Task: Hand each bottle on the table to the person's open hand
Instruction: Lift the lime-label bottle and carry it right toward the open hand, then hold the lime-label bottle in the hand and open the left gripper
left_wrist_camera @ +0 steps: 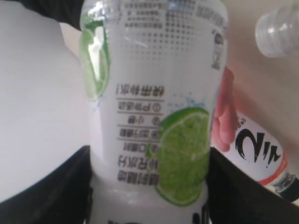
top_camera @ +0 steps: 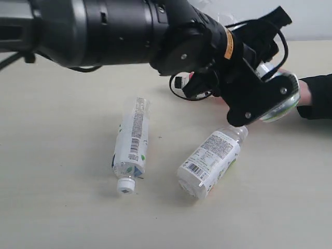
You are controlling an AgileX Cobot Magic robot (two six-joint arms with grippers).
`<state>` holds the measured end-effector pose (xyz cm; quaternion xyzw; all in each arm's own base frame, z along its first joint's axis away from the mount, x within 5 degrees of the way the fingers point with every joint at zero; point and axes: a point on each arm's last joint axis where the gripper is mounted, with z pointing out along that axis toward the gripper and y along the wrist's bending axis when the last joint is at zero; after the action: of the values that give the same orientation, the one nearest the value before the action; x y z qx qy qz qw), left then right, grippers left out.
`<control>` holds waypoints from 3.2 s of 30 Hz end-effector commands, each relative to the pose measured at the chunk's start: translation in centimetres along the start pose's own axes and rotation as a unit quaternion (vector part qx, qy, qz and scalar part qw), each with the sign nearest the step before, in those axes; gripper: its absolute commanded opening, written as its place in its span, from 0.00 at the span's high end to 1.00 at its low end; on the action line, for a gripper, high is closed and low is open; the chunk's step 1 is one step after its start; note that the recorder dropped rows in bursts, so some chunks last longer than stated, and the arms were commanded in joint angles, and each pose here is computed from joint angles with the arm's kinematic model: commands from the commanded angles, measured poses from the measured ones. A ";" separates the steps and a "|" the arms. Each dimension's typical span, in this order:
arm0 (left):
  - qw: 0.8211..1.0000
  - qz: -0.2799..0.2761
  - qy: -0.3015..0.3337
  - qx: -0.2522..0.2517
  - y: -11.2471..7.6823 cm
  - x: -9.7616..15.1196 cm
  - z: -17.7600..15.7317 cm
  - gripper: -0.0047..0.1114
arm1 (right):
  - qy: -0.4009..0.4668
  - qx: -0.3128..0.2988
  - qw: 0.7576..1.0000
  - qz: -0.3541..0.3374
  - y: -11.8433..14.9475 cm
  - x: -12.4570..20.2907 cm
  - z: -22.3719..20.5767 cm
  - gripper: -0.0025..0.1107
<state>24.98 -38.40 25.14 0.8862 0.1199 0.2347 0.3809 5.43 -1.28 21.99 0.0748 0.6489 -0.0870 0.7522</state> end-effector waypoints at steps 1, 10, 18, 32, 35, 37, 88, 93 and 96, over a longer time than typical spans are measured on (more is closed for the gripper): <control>0.999 0.036 -0.004 -0.011 0.6 -0.8 2.0 0.96 | -0.006 0.004 1.000 -0.002 0.0 0.0 0.0 0.98; 0.999 0.035 -0.001 -0.014 1.1 -1.0 5.8 0.96 | -0.008 0.004 1.000 -0.002 0.0 0.0 0.0 0.98; 1.000 -0.010 -0.025 0.015 -0.8 -2.2 8.0 0.96 | -0.008 0.004 1.000 -0.002 0.0 0.0 0.0 0.98; 0.998 -0.050 -0.032 0.018 -1.0 -1.8 8.1 0.96 | -0.008 0.004 1.000 -0.002 0.0 0.0 0.0 0.98; 0.997 -0.068 -0.034 0.018 -1.2 -1.5 8.1 0.96 | -0.008 0.004 1.000 -0.002 0.0 0.0 0.0 0.98; 0.997 -0.074 -0.032 0.019 -1.3 -1.1 8.2 0.96 | -0.008 0.004 1.000 -0.002 0.0 0.0 0.0 0.98; 0.992 -0.122 -0.037 0.018 -1.6 -1.3 8.6 0.28 | -0.008 0.004 1.000 -0.002 0.0 0.0 0.0 0.98; 0.992 -0.122 -0.037 0.018 -1.6 -1.3 8.6 0.28 | -0.008 0.004 1.000 -0.002 0.0 0.0 0.0 0.98; 0.992 -0.120 -0.036 0.016 -1.6 -1.3 8.6 0.29 | -0.008 0.004 1.000 -0.002 0.0 0.0 0.0 0.98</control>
<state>28.09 -43.10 17.74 0.8866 0.2093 0.1533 0.3831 5.41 -1.27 22.06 0.0745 0.6459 -0.0874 0.7548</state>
